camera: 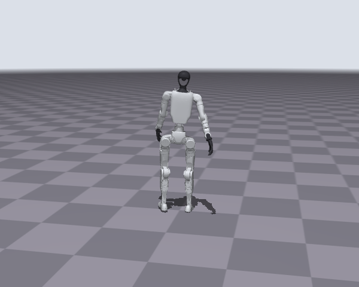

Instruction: In place motions

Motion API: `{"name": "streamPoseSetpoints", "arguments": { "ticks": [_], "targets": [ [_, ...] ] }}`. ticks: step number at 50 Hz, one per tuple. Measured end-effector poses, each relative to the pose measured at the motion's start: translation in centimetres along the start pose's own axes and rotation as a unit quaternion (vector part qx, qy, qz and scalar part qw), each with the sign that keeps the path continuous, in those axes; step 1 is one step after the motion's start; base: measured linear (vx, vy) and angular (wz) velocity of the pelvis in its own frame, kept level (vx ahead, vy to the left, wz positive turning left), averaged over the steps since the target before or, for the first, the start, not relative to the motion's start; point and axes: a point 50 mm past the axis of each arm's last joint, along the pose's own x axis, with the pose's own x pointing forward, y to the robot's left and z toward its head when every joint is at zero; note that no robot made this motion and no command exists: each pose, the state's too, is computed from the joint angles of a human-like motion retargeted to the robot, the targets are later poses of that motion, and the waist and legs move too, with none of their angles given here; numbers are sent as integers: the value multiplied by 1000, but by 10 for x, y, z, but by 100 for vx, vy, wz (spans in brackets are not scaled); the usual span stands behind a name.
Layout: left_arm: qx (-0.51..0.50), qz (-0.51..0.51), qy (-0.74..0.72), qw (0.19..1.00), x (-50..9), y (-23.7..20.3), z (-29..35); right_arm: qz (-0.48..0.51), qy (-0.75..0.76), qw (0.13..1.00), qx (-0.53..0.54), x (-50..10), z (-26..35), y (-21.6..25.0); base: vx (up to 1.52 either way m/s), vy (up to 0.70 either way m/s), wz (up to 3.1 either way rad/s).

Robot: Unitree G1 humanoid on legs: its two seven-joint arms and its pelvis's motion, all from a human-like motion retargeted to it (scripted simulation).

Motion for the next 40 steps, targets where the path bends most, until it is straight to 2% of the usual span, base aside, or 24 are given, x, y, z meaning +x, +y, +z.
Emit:
{"name": "streamPoseSetpoints", "arguments": {
  "ticks": [5,8,12,19,25,28,32,35,40],
  "targets": [
    [-13,-23,128,991,-19,-10,-70,9,3,999,-51,-1,15,9,0,0,0],
    [-46,-29,238,970,-48,-19,-129,18,-41,988,-147,-7,56,17,0,0,0],
    [-113,17,380,918,-107,-32,-203,18,-152,951,-268,-30,136,33,0,0,0],
    [-295,98,510,802,-212,-73,-279,55,-406,824,-390,-130,280,79,1,1,-8],
    [-342,101,573,738,-259,-93,-297,122,-557,727,-383,-219,331,117,0,0,0],
    [-329,92,574,744,-252,-89,-295,152,-594,693,-379,-242,337,126,0,0,0],
    [-318,84,520,789,-210,-77,-277,159,-608,676,-384,-241,333,127,0,0,0],
    [-302,104,454,832,-163,-62,-250,143,-579,701,-391,-214,322,119,0,0,0],
    [-241,87,330,908,-87,-40,-183,91,-435,808,-388,-130,275,89,0,0,0]
  ]
}}
